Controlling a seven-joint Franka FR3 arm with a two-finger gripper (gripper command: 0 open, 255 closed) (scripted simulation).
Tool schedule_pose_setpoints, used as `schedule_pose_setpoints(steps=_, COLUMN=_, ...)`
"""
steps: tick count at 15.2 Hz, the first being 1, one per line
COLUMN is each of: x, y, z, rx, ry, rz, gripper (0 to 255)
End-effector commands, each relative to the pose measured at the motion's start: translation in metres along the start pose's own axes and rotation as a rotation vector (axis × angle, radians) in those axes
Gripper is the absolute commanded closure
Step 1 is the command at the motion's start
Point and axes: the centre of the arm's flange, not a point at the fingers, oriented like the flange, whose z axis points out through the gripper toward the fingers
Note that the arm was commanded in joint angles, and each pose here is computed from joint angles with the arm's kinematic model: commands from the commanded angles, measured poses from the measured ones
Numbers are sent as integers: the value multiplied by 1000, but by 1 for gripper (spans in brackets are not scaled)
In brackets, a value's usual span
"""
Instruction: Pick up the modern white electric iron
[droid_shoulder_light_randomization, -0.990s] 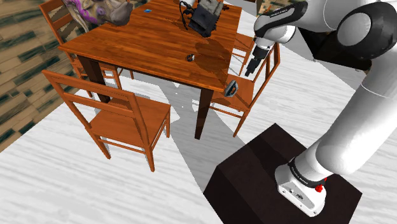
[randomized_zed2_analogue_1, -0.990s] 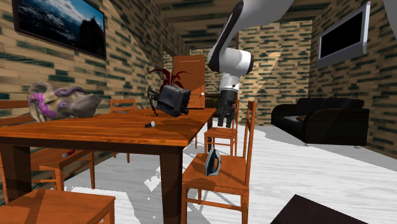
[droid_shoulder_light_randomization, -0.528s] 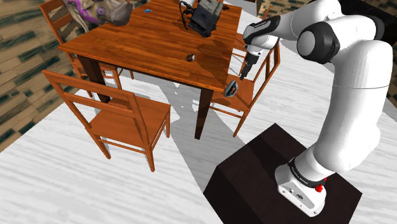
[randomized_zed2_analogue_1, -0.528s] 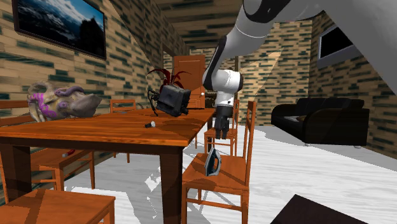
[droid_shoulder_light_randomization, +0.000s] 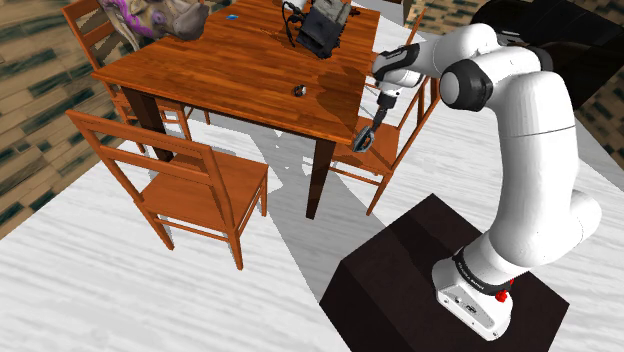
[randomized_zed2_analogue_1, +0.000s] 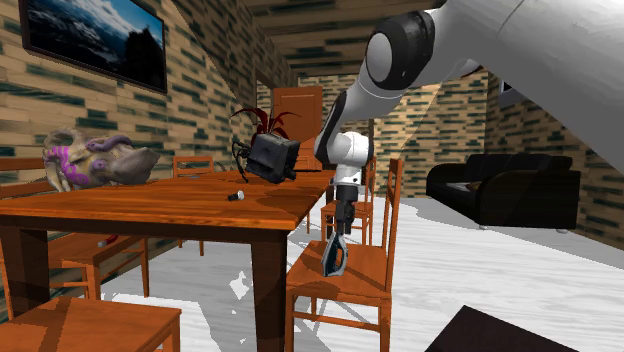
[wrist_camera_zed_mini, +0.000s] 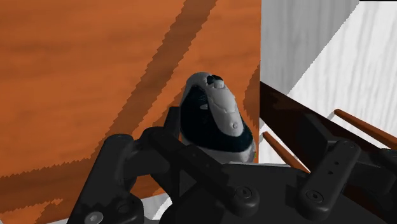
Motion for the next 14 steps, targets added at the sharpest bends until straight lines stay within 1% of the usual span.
schedule_pose_setpoints(steps=1, x=0, y=4, z=10, rx=0, ry=0, rz=-1, gripper=0)
schedule_pose_setpoints(steps=3, x=0, y=7, z=21, rx=0, ry=0, rz=-1, gripper=0)
schedule_pose_setpoints(steps=5, x=0, y=8, z=24, rx=0, ry=0, rz=-1, gripper=0)
schedule_pose_setpoints(steps=6, x=1, y=7, z=24, rx=0, ry=0, rz=-1, gripper=255)
schedule_pose_setpoints(steps=14, x=1, y=7, z=24, rx=0, ry=0, rz=-1, gripper=255)
